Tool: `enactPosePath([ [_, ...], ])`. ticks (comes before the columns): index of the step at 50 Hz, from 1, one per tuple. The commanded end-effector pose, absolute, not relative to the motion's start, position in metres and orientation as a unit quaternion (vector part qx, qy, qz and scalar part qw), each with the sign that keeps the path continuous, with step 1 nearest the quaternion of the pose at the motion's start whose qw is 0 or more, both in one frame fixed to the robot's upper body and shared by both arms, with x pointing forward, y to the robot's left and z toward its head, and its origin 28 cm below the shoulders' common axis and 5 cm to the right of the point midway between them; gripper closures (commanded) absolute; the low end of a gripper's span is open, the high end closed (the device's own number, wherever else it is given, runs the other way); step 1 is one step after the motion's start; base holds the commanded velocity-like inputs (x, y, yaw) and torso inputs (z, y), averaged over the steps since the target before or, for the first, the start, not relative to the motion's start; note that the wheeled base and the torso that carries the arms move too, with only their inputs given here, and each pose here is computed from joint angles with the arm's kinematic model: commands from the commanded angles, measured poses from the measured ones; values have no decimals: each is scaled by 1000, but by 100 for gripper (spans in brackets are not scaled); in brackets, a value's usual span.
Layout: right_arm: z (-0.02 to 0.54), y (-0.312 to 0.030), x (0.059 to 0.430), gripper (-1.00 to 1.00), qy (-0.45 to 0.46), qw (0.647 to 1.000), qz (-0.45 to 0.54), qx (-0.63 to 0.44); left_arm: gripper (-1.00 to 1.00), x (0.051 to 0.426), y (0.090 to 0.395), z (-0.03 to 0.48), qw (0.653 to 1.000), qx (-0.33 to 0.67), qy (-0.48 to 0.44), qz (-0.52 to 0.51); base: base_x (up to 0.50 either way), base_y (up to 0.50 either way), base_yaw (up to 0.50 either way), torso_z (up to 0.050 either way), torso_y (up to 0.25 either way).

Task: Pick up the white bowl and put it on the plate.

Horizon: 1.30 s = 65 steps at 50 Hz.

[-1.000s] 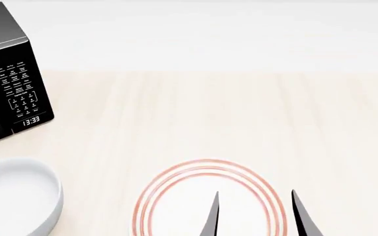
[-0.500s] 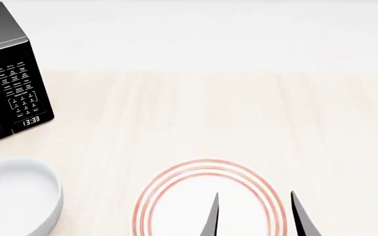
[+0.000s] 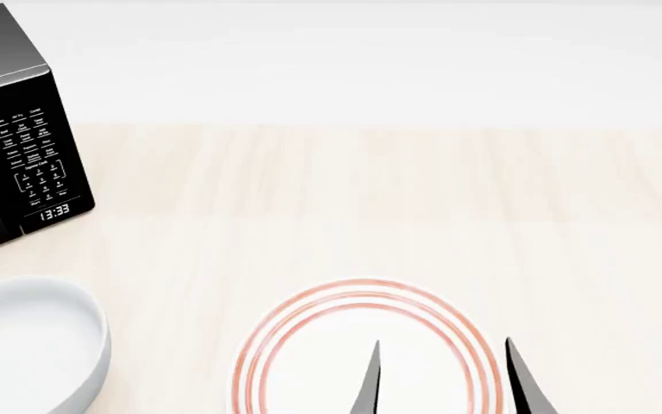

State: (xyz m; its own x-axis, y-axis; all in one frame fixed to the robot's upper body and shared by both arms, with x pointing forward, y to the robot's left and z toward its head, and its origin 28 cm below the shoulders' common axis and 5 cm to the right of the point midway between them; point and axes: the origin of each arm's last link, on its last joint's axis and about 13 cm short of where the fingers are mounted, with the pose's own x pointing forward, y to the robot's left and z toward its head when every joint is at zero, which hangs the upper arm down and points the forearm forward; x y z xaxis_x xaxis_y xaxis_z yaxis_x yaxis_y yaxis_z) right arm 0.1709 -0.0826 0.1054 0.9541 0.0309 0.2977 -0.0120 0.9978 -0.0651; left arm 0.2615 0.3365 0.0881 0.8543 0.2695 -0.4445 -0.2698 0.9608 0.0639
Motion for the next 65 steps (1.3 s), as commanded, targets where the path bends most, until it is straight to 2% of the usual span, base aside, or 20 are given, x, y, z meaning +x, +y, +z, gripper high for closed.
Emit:
enactPosePath([
  [1, 105, -84, 172, -100, -160, 986, 6, -34, -100, 260, 334, 78, 963, -24, 235, 133, 0, 0, 0, 0, 0],
  [11, 104, -83, 172, -100, -159, 987, 8, -34, -100, 260, 333, 75, 963, -22, 236, 131, 0, 0, 0, 0, 0],
  [12, 105, -83, 172, -100, -159, 987, 8, -34, 100, 260, 333, 75, 962, -22, 237, 131, 0, 0, 0, 0, 0],
  [41, 102, -82, 172, -100, -156, 987, 12, -33, 100, 257, 330, 82, 967, -61, 202, 143, 0, 0, 0, 0, 0],
  [65, 103, -82, 172, -100, -158, 987, 13, -31, 100, 253, 298, 169, 987, -86, 100, 92, 0, 0, 0, 0, 0],
])
